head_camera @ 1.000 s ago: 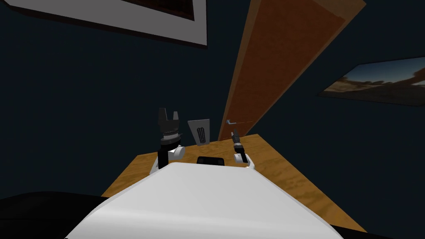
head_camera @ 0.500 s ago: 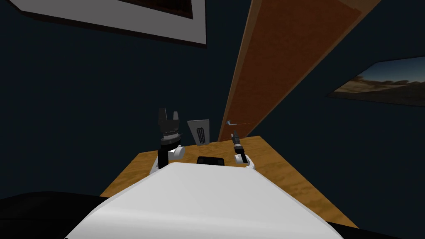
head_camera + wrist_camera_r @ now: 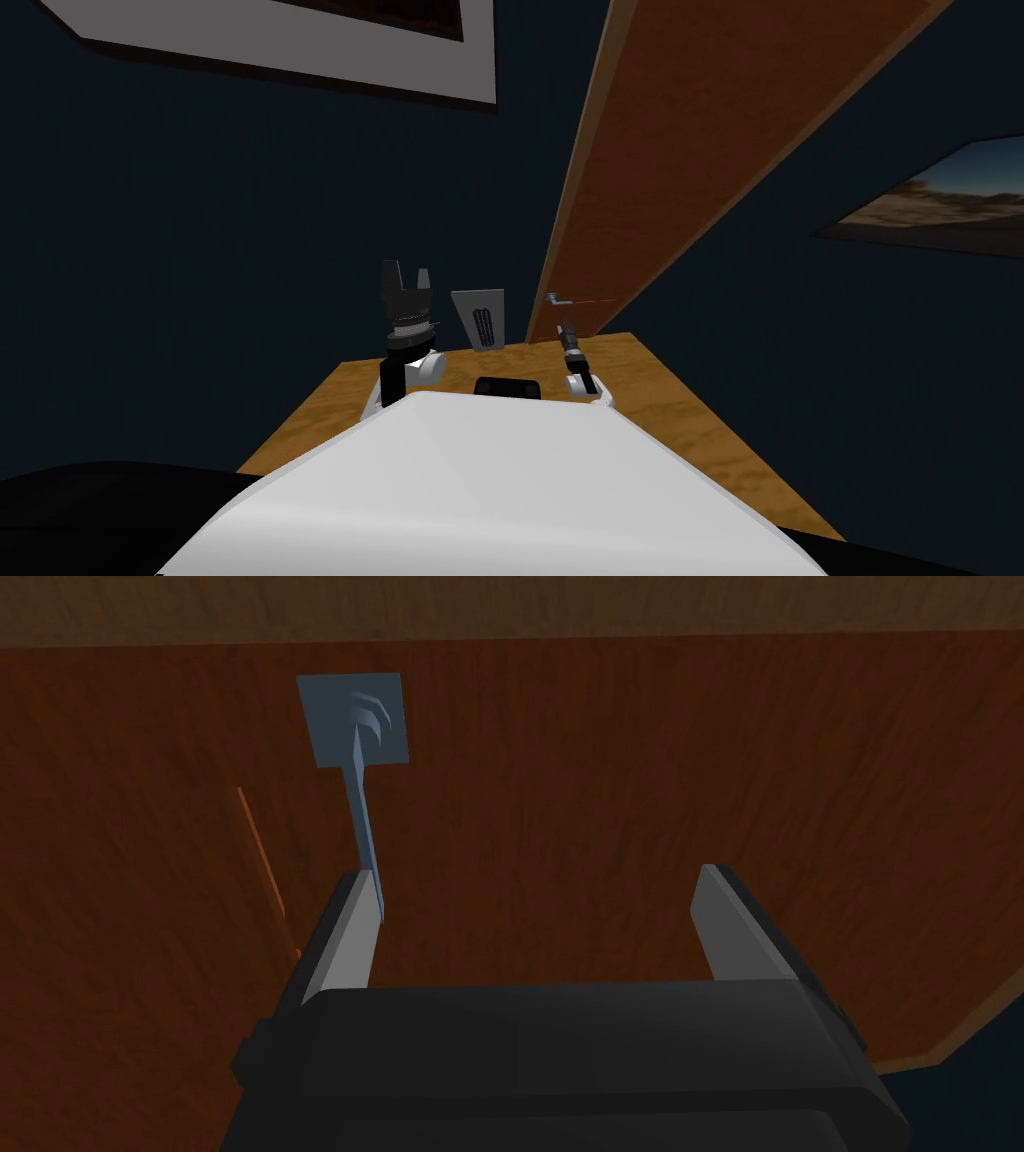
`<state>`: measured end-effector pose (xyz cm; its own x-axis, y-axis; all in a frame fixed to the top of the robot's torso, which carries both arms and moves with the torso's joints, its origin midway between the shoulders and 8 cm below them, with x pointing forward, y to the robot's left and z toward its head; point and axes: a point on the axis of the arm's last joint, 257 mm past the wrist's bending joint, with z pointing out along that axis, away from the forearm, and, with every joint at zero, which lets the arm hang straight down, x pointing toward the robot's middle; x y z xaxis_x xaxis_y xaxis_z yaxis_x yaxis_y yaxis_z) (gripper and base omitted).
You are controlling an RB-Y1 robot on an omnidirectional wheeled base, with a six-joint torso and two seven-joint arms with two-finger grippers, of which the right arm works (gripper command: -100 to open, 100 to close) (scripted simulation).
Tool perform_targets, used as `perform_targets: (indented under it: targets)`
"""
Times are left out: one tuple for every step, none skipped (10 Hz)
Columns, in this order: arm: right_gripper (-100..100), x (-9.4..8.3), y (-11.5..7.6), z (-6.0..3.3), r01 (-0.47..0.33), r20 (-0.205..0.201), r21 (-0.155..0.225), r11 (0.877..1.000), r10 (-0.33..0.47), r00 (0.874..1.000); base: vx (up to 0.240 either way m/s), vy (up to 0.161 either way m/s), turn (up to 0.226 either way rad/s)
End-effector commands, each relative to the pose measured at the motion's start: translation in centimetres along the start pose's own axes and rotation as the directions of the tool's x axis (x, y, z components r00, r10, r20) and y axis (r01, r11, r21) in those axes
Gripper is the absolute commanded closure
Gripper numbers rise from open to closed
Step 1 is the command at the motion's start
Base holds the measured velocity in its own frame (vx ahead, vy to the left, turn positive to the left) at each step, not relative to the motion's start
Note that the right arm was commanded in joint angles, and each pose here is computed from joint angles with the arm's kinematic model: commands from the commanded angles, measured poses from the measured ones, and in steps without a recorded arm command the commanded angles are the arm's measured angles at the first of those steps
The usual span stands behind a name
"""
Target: Pull the door open
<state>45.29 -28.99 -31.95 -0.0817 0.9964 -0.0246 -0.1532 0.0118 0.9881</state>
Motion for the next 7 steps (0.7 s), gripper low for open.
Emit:
perform_targets:
  targets:
    - [-100, -0.4, -0.7, -0.24, -0.003, 0.002, 0.014, 1.0, 0.003, 1.0, 0.033, -0.051, 0.054]
    - [-100, -0.8, -1.4, -0.45, -0.007, 0.003, 0.028, 1.0, 0.007, 1.0, 0.02, -0.057, 0.092]
    - [-100, -1.1, -1.8, -0.48, -0.011, 0.002, 0.033, 0.999, 0.011, 1.0, 0.036, -0.092, 0.122]
    - [-100, -1.3, -2.4, -0.78, -0.01, 0.005, 0.046, 0.999, 0.01, 1.0, 0.044, -0.067, 0.046]
    - [-100, -1.8, -3.1, -1.06, -0.013, 0.008, 0.062, 0.998, 0.013, 1.0, 0.042, -0.058, 0.056]
    - [-100, -2.1, -3.6, -1.21, -0.016, 0.01, 0.071, 0.997, 0.015, 1.0, 0.039, -0.074, 0.133]
    - [-100, -2.5, -3.9, -1.25, -0.018, 0.01, 0.075, 0.997, 0.018, 1.0, 0.048, -0.078, 0.11]
